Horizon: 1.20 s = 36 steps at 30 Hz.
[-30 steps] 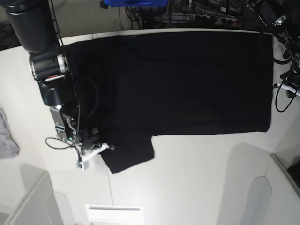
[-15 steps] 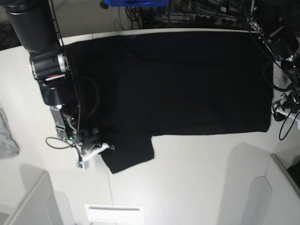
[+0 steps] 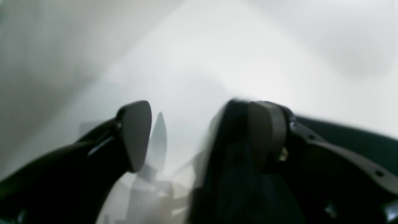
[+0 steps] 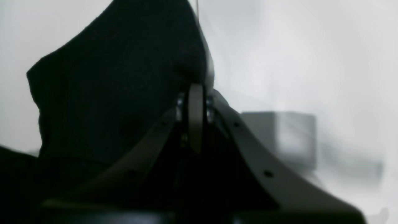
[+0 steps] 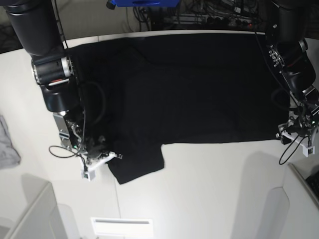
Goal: Fold the T-shirt properly
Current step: 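Grasp the shirt's side edges with both grippers midway along the body, then lift the side edges and fold them toward the collar edge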
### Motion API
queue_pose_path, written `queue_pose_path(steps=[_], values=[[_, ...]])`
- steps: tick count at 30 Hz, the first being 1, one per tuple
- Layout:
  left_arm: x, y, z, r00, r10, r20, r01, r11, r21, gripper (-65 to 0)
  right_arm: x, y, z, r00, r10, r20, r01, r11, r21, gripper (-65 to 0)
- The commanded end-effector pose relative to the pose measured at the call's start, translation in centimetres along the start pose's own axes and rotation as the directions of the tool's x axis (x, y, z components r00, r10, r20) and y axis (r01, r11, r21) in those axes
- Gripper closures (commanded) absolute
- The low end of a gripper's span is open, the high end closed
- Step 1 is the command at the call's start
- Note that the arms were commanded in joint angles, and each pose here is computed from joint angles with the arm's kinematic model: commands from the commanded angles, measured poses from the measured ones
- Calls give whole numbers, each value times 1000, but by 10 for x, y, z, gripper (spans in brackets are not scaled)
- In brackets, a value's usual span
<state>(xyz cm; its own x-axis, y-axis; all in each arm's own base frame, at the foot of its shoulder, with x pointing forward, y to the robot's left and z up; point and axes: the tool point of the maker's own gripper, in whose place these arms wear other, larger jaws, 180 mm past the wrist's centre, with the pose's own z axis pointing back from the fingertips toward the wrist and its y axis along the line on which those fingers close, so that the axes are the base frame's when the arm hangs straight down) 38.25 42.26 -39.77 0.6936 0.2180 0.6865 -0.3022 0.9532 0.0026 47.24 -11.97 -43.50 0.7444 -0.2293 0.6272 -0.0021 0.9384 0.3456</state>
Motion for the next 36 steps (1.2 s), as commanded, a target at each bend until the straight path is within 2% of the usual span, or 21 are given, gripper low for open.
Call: queue_pose_path(steps=[1,14,16,19,22,23,31,36], values=[[21,6,4,999,1,47,-2,1000,8,-457,21,4,3,999,13,34,-13,1000,7,0],[-3,-24,-9,1000,17,4,-16,999,-45,-443,22,4,3,999,14,36,-14,1000,7,0],[-3,-25,-9,1000,17,4,-17,999,-46,-385,18,3,3,999,12,31,-13,1000,6,0],[-5,-27,-10,1000,18,0,-18,999,-50,-237,15,2,3,1000,9,29,-9,1000,5,0],[-6,-37,-12,1000,18,2,-18,998,-67,-41,14,0,2,999,6,49,-6,1000,3,0],[-6,-39,-12,1000,17,1,-17,997,-71,0,16,-1,3,998,5,67,-5,1000,1,0],[-1,-45,-11,1000,24,16,-23,996,-83,0,28,-19,11,989,16,144,-13,1000,-23,0],[7,-31,8,996,-49,73,51,998,-31,0,43,-6,30,969,68,238,-76,997,22,0]])
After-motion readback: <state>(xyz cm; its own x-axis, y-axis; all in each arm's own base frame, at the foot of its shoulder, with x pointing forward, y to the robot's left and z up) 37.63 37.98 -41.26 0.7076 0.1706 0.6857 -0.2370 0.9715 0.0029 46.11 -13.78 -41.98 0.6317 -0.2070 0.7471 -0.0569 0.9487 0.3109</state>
